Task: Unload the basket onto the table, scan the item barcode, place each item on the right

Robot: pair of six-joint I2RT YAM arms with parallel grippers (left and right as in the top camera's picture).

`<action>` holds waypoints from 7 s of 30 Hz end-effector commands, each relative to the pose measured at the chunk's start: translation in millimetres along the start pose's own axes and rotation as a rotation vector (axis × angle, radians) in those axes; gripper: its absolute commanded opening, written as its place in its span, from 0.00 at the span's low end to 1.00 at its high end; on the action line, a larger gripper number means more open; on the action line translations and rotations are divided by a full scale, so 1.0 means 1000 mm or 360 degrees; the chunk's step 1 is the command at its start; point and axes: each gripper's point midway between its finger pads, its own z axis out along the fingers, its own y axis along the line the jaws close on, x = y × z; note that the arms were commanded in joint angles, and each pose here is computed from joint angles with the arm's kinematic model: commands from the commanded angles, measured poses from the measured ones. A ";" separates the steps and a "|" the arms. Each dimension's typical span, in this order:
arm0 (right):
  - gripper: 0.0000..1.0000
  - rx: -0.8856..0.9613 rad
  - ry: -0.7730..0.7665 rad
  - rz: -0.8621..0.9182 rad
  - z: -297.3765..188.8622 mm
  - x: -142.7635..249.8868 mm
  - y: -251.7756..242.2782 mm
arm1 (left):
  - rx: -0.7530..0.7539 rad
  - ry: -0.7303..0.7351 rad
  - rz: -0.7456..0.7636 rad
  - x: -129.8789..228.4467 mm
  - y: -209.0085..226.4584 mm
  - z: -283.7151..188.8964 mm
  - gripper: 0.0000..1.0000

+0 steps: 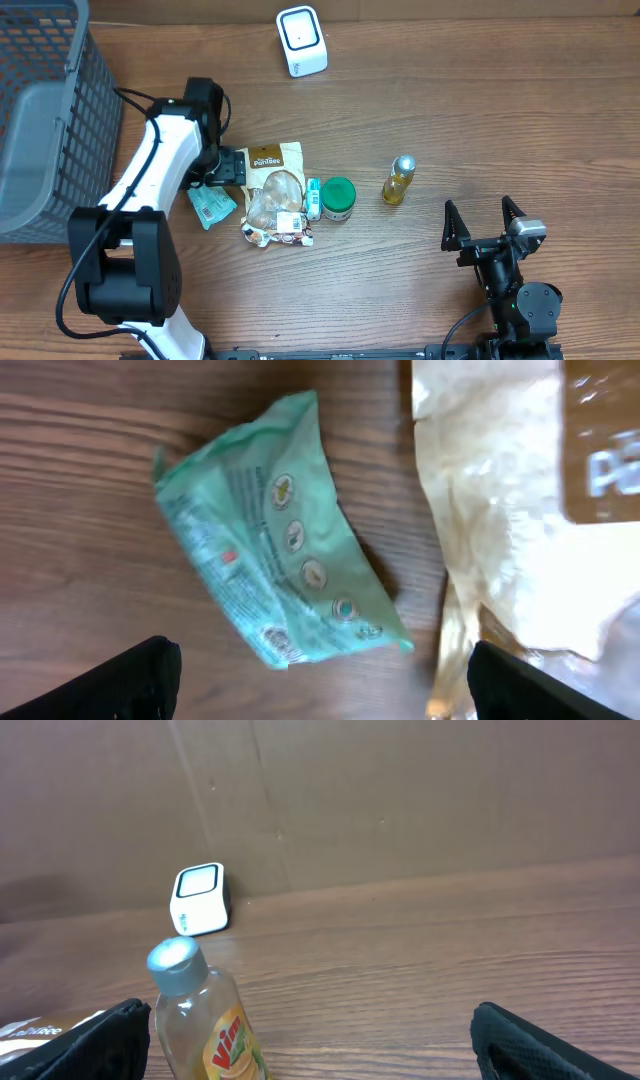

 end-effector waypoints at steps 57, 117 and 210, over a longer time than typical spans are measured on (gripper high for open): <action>1.00 0.0006 0.0004 0.0005 0.001 0.003 -0.001 | -0.0112 -0.0042 -0.1002 -0.007 0.028 -0.009 0.22; 1.00 0.0006 0.0004 0.0005 0.001 0.003 -0.001 | 0.0176 -0.0288 -0.0769 -0.017 -0.004 0.013 0.04; 1.00 0.0007 0.0004 0.0005 0.001 0.003 -0.001 | 0.0261 -0.0189 -0.0642 -0.020 -0.002 0.045 0.54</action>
